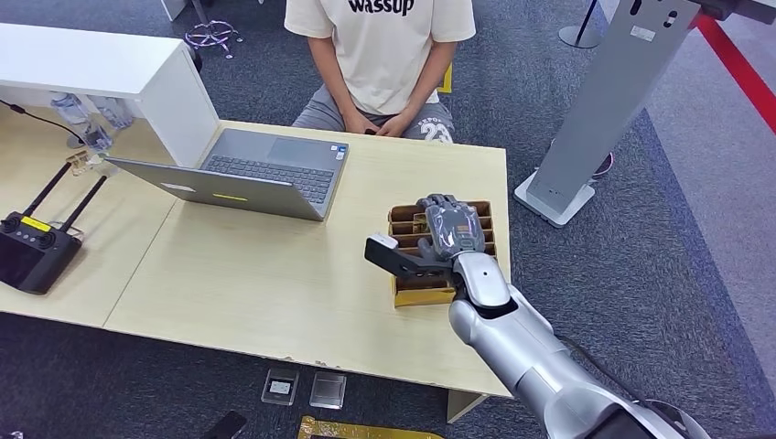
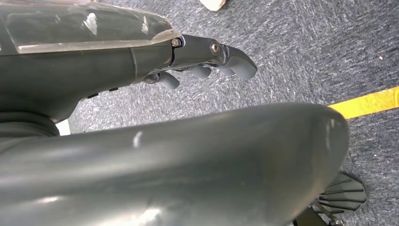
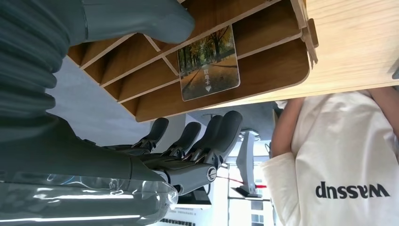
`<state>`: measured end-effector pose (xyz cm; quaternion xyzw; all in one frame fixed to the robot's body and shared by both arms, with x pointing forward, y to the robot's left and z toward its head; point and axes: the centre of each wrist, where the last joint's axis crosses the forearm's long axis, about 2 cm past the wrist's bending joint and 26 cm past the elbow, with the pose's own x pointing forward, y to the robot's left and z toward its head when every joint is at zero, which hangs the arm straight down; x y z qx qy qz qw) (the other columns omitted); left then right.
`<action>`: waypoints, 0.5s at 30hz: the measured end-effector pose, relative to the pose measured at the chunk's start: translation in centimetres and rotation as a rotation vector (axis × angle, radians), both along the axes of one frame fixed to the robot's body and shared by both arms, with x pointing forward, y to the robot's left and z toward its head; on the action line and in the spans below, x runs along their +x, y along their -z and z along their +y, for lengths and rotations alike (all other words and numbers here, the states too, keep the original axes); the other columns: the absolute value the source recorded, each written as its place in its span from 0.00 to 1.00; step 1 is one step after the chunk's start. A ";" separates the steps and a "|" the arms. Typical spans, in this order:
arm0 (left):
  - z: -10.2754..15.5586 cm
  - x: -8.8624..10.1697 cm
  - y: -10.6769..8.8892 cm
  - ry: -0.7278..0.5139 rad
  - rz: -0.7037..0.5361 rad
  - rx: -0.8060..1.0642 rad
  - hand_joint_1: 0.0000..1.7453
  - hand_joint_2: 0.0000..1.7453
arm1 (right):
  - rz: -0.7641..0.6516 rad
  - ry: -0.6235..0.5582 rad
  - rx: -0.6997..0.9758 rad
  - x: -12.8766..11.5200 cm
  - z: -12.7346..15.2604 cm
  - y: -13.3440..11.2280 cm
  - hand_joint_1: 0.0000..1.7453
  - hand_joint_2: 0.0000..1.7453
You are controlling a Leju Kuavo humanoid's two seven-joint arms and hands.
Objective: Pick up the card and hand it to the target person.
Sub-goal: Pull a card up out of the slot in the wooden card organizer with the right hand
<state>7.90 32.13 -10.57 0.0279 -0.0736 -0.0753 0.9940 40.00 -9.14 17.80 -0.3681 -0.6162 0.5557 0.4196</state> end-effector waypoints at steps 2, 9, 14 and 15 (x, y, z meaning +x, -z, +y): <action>0.0 0.0 0.0 0.000 0.000 0.000 0.00 0.00 | 0.003 0.007 0.000 0.1 -0.1 0.0 0.37 1.00; 0.2 0.0 0.0 -0.001 -0.003 0.005 0.00 0.00 | -0.012 0.043 -0.030 0.5 -0.9 0.1 0.40 1.00; 0.3 0.0 0.0 -0.001 -0.005 0.008 0.00 0.00 | -0.001 0.060 -0.038 0.7 -1.4 0.2 0.43 1.00; 0.4 0.0 0.0 -0.001 -0.005 0.009 0.00 0.00 | 0.000 0.060 -0.039 0.7 -1.4 0.2 0.43 1.00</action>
